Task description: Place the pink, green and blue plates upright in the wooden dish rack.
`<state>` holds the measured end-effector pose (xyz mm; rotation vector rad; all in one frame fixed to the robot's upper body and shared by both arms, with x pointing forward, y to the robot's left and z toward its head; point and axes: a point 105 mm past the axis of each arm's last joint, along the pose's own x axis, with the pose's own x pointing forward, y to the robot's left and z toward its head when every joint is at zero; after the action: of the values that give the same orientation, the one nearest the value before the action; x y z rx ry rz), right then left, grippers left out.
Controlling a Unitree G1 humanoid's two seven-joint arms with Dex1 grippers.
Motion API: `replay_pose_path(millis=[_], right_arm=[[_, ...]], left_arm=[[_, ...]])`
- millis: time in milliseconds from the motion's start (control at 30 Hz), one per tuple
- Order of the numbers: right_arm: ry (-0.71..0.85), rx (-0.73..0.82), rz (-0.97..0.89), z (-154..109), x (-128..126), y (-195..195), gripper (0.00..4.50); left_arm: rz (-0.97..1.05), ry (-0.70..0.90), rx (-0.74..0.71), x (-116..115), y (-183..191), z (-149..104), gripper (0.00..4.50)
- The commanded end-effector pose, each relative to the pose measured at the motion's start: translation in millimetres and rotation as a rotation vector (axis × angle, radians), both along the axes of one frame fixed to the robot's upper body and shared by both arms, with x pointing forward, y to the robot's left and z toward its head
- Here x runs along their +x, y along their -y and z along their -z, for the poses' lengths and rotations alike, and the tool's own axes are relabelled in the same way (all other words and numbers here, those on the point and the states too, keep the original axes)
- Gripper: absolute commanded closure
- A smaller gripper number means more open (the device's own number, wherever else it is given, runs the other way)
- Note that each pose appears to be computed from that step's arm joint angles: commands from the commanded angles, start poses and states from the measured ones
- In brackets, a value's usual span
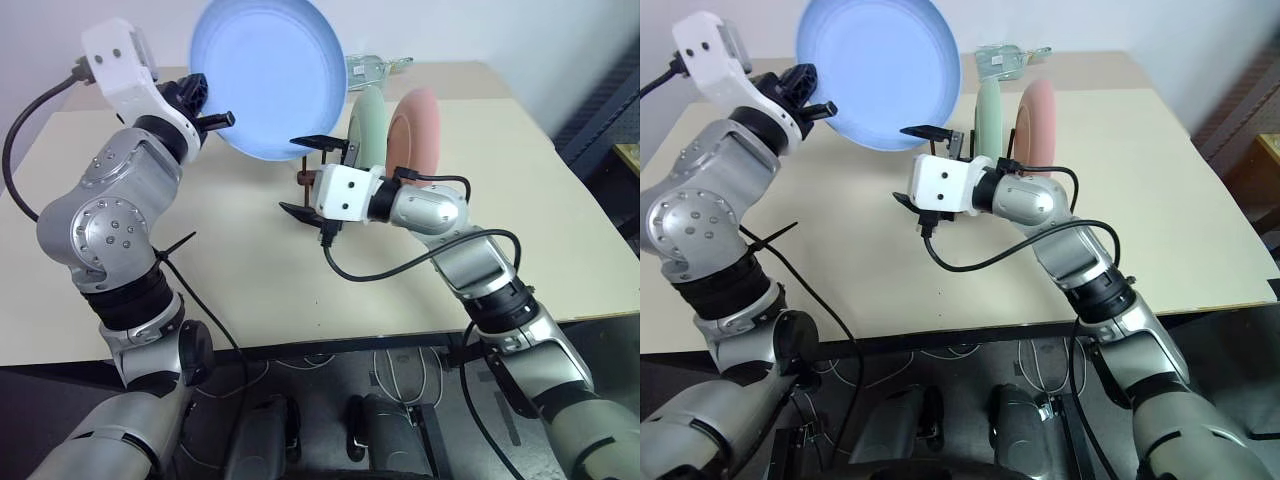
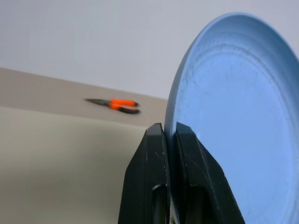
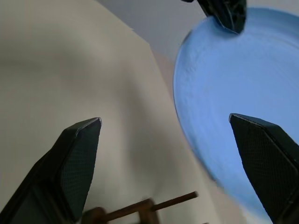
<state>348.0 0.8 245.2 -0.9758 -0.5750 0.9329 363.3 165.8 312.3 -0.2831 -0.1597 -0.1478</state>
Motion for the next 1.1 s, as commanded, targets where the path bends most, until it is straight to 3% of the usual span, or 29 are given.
replay_pose_path(millis=[33,133,333,467,567,600,633,700,800,867,967,1100], right_arm=[[0.123,0.002,0.011,-15,8,-11,0.26],[0.160,-0.009,0.032,-15,15,-13,1.36],[0.208,0.010,0.047,-22,16,-11,4.47],[0.239,0.017,0.048,-27,12,-7,4.50],[0.250,0.044,0.018,-34,4,-6,4.50],[0.253,0.052,0.008,-36,1,-5,4.50],[0.250,0.092,-0.012,-43,-4,-4,4.50],[0.218,0.193,-0.068,-61,-16,-1,4.50],[0.072,0.437,-0.174,-93,-34,7,4.50],[-0.124,0.610,-0.231,-105,-39,12,4.50],[-0.566,0.896,-0.339,-113,-41,21,4.50],[-0.838,1.036,-0.268,-102,-31,23,4.50]], left_arm=[[0.045,0.063,0.020,-13,13,-16,4.49],[0.058,0.056,0.015,-15,16,-15,4.50],[0.078,0.053,0.004,-19,17,-12,4.50],[0.013,0.159,-0.228,-19,-9,-33,3.06],[-0.309,0.222,-0.376,-18,-79,-39,1.54],[-0.376,0.225,-0.386,-18,-94,-37,1.54],[-0.484,0.208,-0.304,-18,-113,-30,1.54],[-0.591,0.175,-0.039,-15,-129,-12,1.54],[-0.533,0.082,0.306,-1,-121,34,1.54],[-0.441,0.031,0.446,5,-105,64,1.54],[-0.220,-0.010,0.637,4,-66,115,1.54],[-0.063,-0.021,0.649,-5,-41,147,1.54]])
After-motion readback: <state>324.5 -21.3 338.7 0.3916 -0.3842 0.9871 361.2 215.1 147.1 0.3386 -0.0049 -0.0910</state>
